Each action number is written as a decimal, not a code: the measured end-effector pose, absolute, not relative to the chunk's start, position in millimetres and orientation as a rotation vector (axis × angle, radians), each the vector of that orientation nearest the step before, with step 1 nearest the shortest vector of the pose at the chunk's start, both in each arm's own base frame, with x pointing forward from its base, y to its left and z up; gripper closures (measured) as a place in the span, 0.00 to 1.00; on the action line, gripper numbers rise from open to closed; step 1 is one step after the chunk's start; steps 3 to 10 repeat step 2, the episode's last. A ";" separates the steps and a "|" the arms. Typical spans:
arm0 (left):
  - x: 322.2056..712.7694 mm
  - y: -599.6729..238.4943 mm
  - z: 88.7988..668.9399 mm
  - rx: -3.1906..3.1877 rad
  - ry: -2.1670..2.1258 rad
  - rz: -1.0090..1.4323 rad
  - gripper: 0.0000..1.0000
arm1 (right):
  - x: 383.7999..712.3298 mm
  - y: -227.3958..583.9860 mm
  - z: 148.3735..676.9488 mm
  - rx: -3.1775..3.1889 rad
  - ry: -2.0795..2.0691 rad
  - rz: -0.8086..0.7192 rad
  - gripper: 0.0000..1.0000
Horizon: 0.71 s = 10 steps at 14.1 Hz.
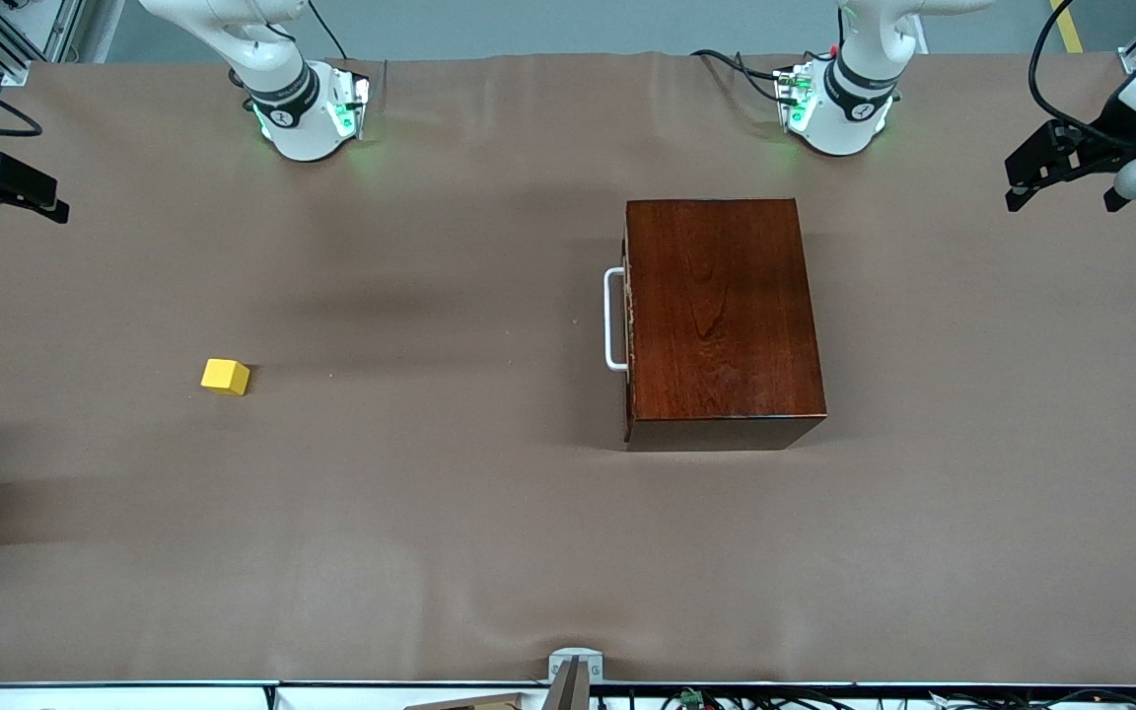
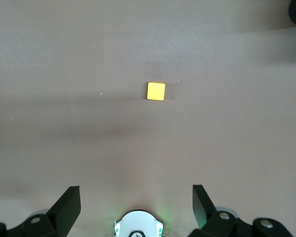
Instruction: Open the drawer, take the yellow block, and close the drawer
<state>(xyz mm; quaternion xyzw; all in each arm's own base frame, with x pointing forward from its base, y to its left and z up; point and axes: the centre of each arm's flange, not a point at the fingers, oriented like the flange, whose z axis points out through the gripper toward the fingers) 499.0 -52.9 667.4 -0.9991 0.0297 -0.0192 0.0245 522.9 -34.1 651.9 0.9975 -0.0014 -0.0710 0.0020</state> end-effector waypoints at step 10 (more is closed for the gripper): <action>496.7 -53.3 670.3 -3.090 0.093 -0.044 0.00 | 522.9 -34.1 651.9 3.130 -0.004 -0.223 0.00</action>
